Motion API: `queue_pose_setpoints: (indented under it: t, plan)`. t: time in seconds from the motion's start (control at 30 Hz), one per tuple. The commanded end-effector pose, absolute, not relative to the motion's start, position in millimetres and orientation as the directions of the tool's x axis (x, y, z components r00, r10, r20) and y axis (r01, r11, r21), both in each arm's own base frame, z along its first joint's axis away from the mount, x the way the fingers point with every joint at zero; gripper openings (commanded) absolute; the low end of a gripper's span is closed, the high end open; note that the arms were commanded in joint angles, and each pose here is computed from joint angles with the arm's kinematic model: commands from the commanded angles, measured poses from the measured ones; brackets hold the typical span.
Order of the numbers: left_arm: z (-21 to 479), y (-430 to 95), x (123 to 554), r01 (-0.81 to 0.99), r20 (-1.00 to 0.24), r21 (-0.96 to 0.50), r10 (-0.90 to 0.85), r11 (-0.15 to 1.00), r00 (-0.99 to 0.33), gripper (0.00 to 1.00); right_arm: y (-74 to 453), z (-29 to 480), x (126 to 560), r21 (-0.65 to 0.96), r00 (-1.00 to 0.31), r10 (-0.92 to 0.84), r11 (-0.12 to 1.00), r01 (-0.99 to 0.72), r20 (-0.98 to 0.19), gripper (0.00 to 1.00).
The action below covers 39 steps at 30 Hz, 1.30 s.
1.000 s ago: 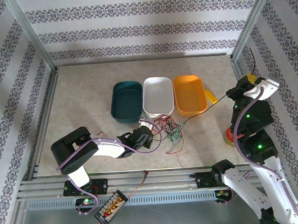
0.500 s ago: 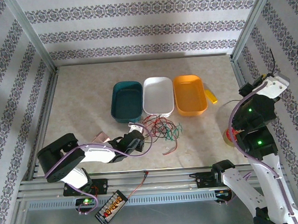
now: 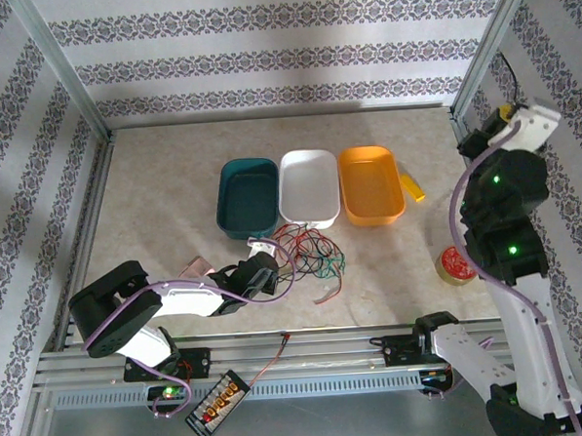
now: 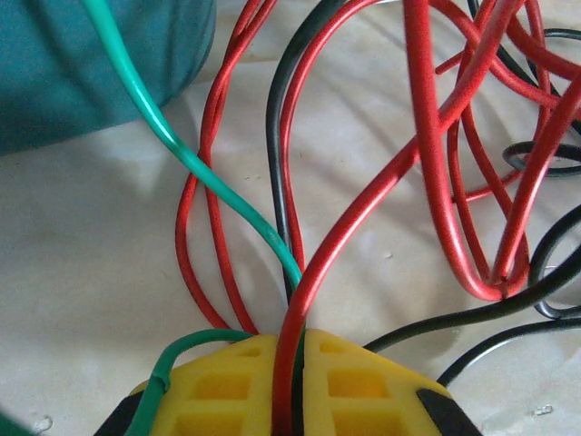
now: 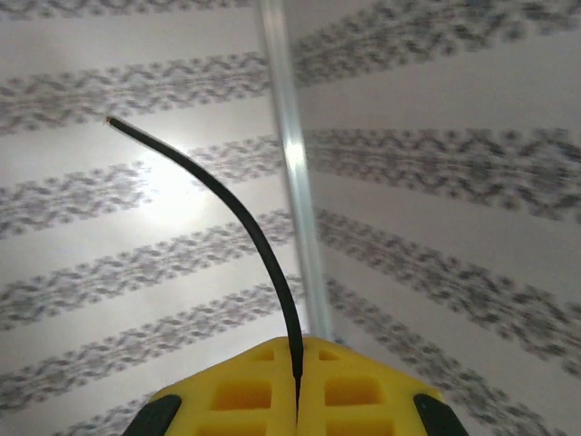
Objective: Untangle the cables
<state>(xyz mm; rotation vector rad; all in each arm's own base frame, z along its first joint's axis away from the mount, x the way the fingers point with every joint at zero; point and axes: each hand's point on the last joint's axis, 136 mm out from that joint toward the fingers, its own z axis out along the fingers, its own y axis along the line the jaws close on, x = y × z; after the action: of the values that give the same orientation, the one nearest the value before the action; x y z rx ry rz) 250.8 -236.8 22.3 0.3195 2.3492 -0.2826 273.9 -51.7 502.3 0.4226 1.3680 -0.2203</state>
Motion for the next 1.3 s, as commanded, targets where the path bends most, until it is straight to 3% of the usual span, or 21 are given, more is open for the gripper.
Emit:
queue_pose_setpoints:
  t: [0.0, 0.27, 0.43, 0.83, 1.27]
  plan:
    - [7.1, -218.0, 244.9, 0.298, -0.644, -0.024, 0.213, 0.954, -0.735, 0.0, -21.9, 511.9, 307.0, 0.164, 0.17, 0.125, 0.957, 0.24, -0.978, 0.0]
    - [29.9, -214.7, 253.4, 0.258, -0.707, -0.042, 0.154, 0.965, -0.691, 0.0, 15.6, 459.0, 392.7, 0.218, 0.023, 0.217, 0.969, 0.116, -0.976, 0.0]
    - [34.0, -212.4, 255.1, 0.246, -0.718, -0.04, 0.143, 0.968, -0.681, 0.0, 34.4, 386.6, 432.2, 0.237, -0.154, 0.248, 0.967, 0.091, -0.956, 0.0]
    - [30.0, -225.0, 255.6, 0.3, -0.706, -0.044, 0.183, 0.953, -0.685, 0.0, 45.0, 189.6, 416.8, 0.289, -0.532, 0.354, 0.935, 0.204, -0.769, 0.0]
    - [36.3, -230.2, 256.3, 0.319, -0.73, -0.072, 0.168, 0.945, -0.663, 0.0, 50.4, 106.8, 427.7, 0.26, -0.677, 0.386, 0.922, 0.285, -0.626, 0.0]
